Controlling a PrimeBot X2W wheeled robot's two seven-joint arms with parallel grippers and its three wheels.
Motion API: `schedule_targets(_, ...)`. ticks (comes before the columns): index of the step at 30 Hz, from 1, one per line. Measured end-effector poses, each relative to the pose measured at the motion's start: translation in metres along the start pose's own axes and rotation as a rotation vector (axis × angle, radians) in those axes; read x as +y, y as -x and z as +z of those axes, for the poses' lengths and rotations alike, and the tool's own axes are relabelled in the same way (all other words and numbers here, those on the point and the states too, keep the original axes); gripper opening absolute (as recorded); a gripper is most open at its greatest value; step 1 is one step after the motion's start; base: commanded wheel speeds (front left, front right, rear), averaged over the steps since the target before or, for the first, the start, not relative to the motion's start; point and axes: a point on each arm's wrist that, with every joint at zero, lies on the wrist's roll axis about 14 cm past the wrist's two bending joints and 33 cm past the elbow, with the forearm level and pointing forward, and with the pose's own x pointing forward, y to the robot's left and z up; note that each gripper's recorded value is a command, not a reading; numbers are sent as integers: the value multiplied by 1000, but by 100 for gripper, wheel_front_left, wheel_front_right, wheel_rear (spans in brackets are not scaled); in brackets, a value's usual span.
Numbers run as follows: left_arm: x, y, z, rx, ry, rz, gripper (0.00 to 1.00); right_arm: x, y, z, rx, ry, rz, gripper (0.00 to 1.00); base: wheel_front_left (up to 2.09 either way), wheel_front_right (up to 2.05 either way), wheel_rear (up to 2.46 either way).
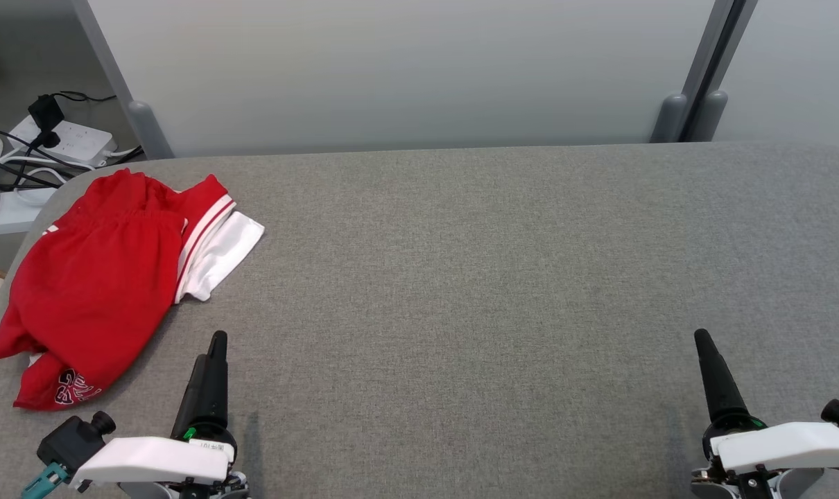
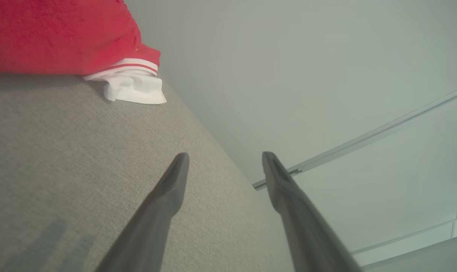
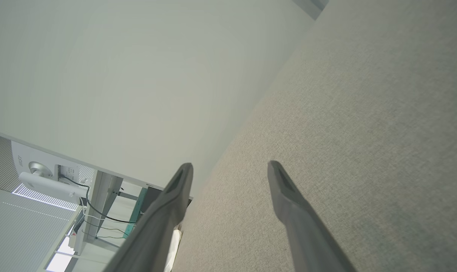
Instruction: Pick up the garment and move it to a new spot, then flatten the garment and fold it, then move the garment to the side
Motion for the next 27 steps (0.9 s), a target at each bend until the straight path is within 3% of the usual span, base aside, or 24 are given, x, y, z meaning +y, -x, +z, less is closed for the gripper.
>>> schedule_targets(27, -38, -17, 1, -41, -328, -115, 100, 45, -12, -2, -28, 302, 152, 100, 0, 0, 0)
